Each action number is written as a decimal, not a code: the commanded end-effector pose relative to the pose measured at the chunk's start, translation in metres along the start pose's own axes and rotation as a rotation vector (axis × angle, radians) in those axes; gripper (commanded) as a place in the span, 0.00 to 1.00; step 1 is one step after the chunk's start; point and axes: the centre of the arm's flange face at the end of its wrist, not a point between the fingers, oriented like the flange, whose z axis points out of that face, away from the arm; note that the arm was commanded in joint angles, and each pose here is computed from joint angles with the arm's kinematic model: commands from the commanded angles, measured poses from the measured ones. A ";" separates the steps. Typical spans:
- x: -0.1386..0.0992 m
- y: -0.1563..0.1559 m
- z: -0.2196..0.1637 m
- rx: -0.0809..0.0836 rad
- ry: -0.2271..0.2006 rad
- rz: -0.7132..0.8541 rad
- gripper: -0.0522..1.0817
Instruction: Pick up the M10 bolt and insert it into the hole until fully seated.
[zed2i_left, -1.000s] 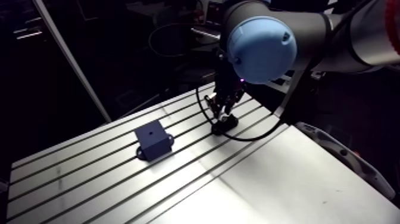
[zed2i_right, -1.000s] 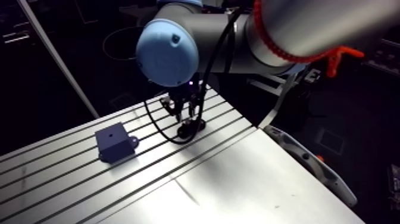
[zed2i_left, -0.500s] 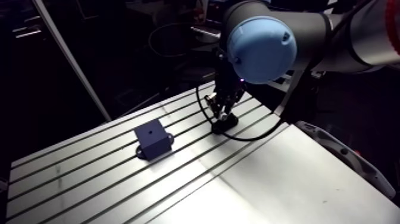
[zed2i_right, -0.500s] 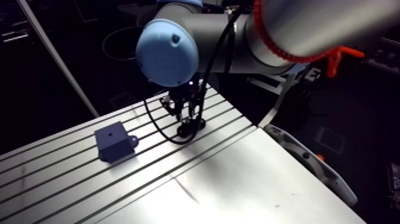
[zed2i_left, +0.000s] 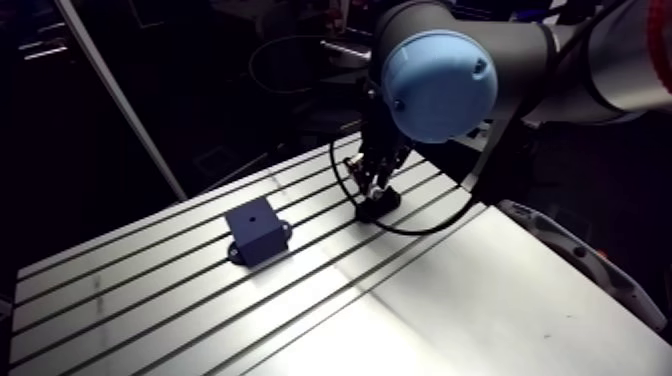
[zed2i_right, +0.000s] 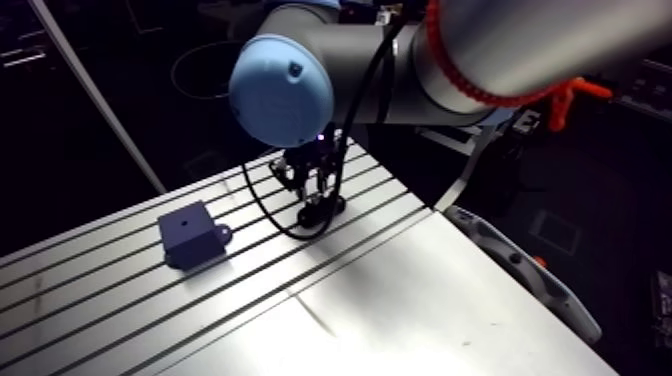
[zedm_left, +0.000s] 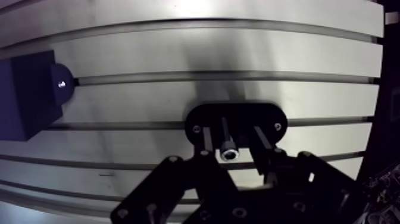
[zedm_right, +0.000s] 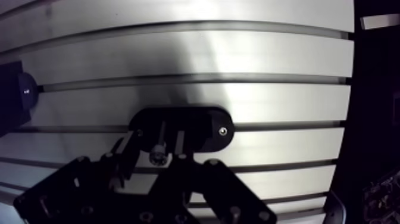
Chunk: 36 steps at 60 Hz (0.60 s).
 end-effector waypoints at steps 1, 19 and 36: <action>-0.001 -0.001 0.003 0.000 -0.003 0.000 0.53; -0.004 -0.002 0.006 0.007 -0.007 0.000 0.53; -0.004 -0.002 0.006 0.007 -0.007 0.002 0.53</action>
